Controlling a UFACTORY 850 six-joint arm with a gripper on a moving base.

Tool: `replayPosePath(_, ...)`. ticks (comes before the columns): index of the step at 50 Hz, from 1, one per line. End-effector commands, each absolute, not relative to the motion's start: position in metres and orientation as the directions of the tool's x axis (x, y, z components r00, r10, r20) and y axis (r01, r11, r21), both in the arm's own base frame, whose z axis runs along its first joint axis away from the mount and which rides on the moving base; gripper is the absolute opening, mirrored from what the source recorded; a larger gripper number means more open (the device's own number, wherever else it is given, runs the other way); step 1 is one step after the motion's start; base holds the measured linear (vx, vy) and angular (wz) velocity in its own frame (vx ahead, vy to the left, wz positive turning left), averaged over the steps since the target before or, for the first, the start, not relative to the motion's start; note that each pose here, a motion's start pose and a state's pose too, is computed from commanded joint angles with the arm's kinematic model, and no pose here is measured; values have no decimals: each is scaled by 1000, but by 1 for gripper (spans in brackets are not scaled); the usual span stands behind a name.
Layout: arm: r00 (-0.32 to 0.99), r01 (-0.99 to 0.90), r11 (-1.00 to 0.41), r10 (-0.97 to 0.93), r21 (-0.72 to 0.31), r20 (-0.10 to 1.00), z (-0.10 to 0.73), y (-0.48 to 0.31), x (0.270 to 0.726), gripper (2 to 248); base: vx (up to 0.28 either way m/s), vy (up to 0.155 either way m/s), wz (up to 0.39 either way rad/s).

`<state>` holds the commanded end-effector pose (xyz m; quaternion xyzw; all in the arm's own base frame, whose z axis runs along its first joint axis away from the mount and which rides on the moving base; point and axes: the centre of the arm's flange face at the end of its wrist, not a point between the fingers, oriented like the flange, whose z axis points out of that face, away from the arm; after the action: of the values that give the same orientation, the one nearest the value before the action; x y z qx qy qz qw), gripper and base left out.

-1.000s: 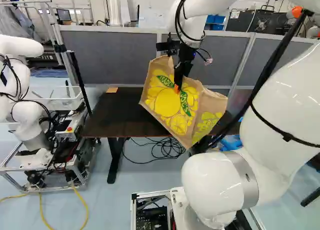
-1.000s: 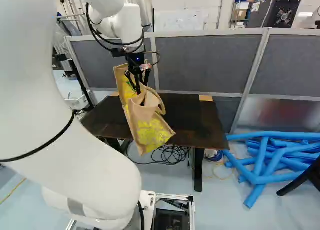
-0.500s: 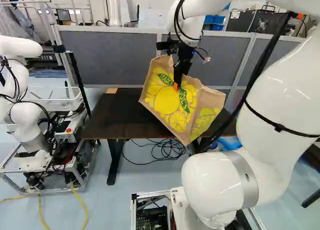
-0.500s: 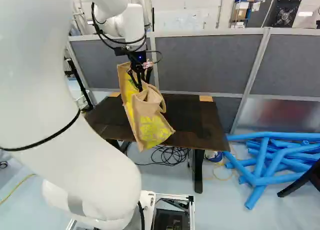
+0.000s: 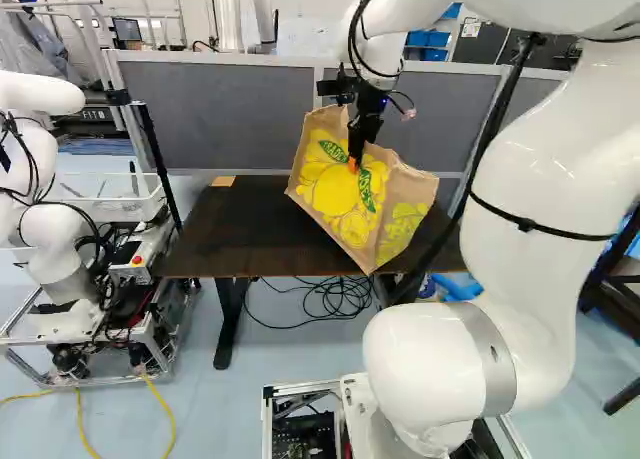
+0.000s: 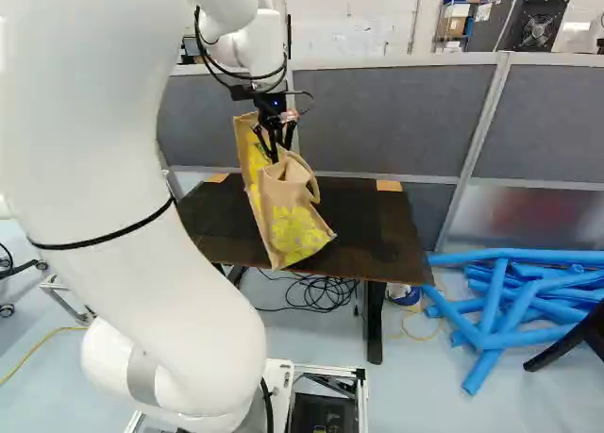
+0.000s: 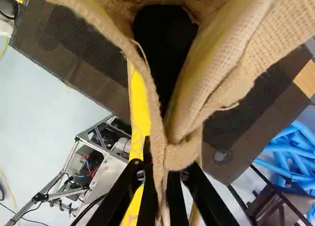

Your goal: Pick up the bag on the ground and place it on the table

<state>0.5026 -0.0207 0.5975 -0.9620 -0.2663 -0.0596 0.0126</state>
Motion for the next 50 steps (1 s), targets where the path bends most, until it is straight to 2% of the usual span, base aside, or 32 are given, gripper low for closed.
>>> replayPosePath(26,852,517,-856,514,-9,97,573,-21,554,22,0,0,0)
replayPosePath(50,856,516,-856,514,-43,47,536,-22,575,22,0,0,0)
